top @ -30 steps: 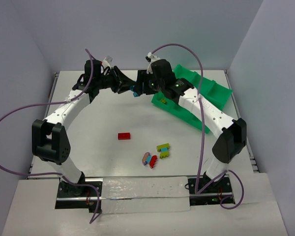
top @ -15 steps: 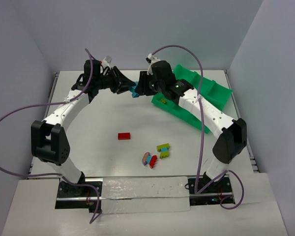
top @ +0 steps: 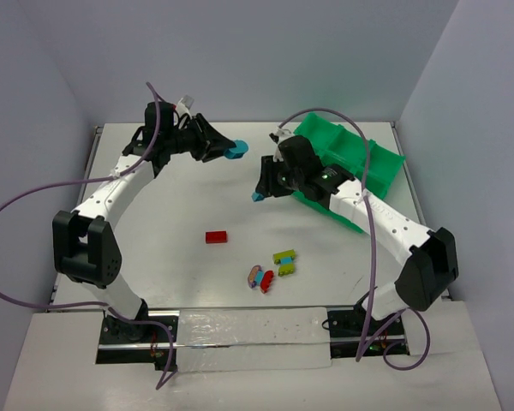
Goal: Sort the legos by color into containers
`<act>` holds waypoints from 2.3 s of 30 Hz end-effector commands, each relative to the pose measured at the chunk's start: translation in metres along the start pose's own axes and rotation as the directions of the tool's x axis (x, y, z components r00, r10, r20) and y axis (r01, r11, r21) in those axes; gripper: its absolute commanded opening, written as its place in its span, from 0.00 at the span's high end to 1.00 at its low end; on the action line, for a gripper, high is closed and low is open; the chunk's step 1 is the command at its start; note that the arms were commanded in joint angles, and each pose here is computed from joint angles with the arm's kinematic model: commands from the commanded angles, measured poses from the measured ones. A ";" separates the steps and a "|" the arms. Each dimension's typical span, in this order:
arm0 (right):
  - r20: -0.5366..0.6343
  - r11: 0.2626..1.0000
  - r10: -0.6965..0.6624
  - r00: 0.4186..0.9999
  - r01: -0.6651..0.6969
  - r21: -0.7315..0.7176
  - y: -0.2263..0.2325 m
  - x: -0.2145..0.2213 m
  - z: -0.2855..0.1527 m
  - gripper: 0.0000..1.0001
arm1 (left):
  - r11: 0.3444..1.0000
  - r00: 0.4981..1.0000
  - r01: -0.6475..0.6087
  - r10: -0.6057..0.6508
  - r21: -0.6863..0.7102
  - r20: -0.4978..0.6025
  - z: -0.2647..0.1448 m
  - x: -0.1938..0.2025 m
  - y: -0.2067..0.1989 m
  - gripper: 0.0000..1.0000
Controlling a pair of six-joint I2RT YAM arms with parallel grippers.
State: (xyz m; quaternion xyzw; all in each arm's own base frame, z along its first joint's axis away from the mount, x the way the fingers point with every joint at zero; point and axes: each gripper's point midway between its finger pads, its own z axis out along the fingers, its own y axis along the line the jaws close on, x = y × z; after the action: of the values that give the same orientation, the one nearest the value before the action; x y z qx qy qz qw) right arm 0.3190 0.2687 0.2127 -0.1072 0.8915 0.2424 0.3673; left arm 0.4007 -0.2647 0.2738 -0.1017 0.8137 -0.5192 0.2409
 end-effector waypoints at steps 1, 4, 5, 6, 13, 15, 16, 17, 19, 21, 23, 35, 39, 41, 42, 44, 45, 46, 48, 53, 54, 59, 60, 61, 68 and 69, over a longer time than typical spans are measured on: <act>0.104 0.982 0.003 0.995 -0.023 0.188 -0.041 -0.019 -0.037 1.00 | 0.996 0.997 -0.049 0.045 0.068 0.055 -0.006 -0.018 -0.030 1.00; 0.191 0.919 0.098 0.977 -0.162 0.358 -0.097 -0.031 -0.055 1.00 | 0.997 0.998 -0.049 0.046 0.052 0.050 -0.003 -0.017 -0.026 1.00; 0.222 0.896 0.117 0.968 -0.199 0.397 -0.112 -0.034 -0.060 1.00 | 0.998 0.997 -0.054 0.052 0.043 0.055 -0.003 -0.017 -0.025 1.00; 0.255 0.876 0.131 0.958 -0.232 0.422 -0.124 -0.038 -0.065 1.00 | 0.998 0.997 -0.060 0.058 0.031 0.060 -0.003 -0.018 -0.023 1.00; 0.368 0.770 0.176 0.913 -0.361 0.527 -0.194 -0.068 -0.059 1.00 | 0.996 0.995 -0.090 0.090 -0.021 0.034 0.010 -0.002 -0.018 1.00; 0.376 0.754 0.181 0.909 -0.374 0.541 -0.206 -0.076 -0.053 1.00 | 0.994 0.995 -0.100 0.101 -0.034 0.021 0.014 0.004 -0.020 1.00; 0.371 0.743 0.184 0.910 -0.376 0.553 -0.213 -0.076 -0.048 1.00 | 0.993 0.994 -0.111 0.112 -0.037 0.019 0.016 0.007 -0.022 1.00; 0.362 0.729 0.191 0.912 -0.379 0.570 -0.221 -0.074 -0.041 1.00 | 0.992 0.993 -0.120 0.121 -0.043 0.016 0.018 0.010 -0.023 1.00; 0.360 0.722 0.196 0.912 -0.383 0.577 -0.228 -0.076 -0.035 1.00 | 0.990 0.991 -0.129 0.130 -0.049 0.014 0.019 0.013 -0.025 1.00; 0.360 0.725 0.207 0.910 -0.390 0.568 -0.237 -0.081 -0.023 1.00 | 0.990 0.991 -0.135 0.135 -0.048 0.007 0.020 0.017 -0.027 1.00; 0.354 0.724 0.207 0.912 -0.386 0.572 -0.240 -0.083 -0.017 0.97 | 0.989 0.990 -0.141 0.141 -0.042 0.001 0.023 0.019 -0.029 1.00; 0.311 0.697 0.198 0.930 -0.356 0.623 -0.254 -0.088 -0.004 0.24 | 0.986 0.983 -0.169 0.170 0.008 -0.067 0.063 0.039 -0.056 1.00; 0.362 0.698 0.198 0.911 -0.390 0.600 -0.245 -0.097 -0.033 0.24 | 0.984 0.980 -0.176 0.178 0.024 -0.094 0.080 0.047 -0.061 1.00; 0.399 0.707 0.215 0.892 -0.424 0.566 -0.240 -0.100 -0.053 0.24 | 0.983 0.977 -0.181 0.184 0.031 -0.109 0.091 0.053 -0.063 1.00; 0.402 0.716 0.233 0.885 -0.436 0.546 -0.237 -0.095 -0.059 0.24 | 0.983 0.975 -0.183 0.186 0.033 -0.119 0.096 0.057 -0.063 1.00; 0.445 0.728 0.249 0.860 -0.469 0.500 -0.230 -0.096 -0.082 0.24 | 0.982 0.972 -0.183 0.187 0.043 -0.140 0.110 0.064 -0.065 1.00; 0.455 0.727 0.248 0.855 -0.475 0.496 -0.228 -0.092 -0.090 0.24 | 0.982 0.971 -0.184 0.189 0.047 -0.148 0.117 0.068 -0.066 1.00; 0.492 0.735 0.239 0.837 -0.487 0.472 -0.218 -0.093 -0.112 0.24 | 0.981 0.967 -0.187 0.193 0.054 -0.165 0.132 0.076 -0.067 1.00; 0.519 0.736 0.238 0.821 -0.501 0.455 -0.210 -0.085 -0.132 0.24 | 0.980 0.963 -0.188 0.196 0.060 -0.185 0.151 0.083 -0.067 1.00; 0.578 0.745 0.251 0.777 -0.536 0.397 -0.193 -0.055 -0.170 0.24 | 0.972 0.964 -0.237 0.233 -0.009 -0.129 0.199 0.081 -0.056 1.00; 0.597 0.751 0.252 0.762 -0.543 0.375 -0.188 -0.051 -0.178 0.24 | 0.972 0.964 -0.237 0.234 -0.008 -0.125 0.206 0.082 -0.054 1.00; 0.630 0.741 0.251 0.734 -0.565 0.363 -0.179 -0.033 -0.208 0.24 | 0.971 0.969 -0.239 0.238 -0.010 -0.059 0.242 0.075 -0.038 1.00; 0.635 0.742 0.246 0.732 -0.564 0.363 -0.178 -0.032 -0.213 0.24 | 0.970 0.969 -0.241 0.241 -0.012 -0.048 0.247 0.074 -0.036 1.00; 0.644 0.747 0.235 0.728 -0.560 0.360 -0.175 -0.031 -0.221 0.24 | 0.970 0.970 -0.243 0.242 -0.015 -0.035 0.252 0.074 -0.035 1.00; 0.624 0.744 0.227 0.748 -0.546 0.384 -0.169 -0.024 -0.236 0.24 | 0.967 0.969 -0.245 0.245 0.066 0.008 0.279 0.085 -0.049 0.56; 0.622 0.744 0.228 0.749 -0.546 0.385 -0.169 -0.023 -0.236 0.24 | 0.967 0.970 -0.242 0.243 0.073 0.007 0.281 0.087 -0.048 0.50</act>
State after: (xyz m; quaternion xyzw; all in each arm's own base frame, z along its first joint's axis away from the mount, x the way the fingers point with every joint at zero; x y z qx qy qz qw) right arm 0.2635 0.0062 0.3050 0.2687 0.7844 0.0797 0.5534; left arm 0.4601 -0.5186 0.1464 -0.0044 0.8484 -0.4623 0.2577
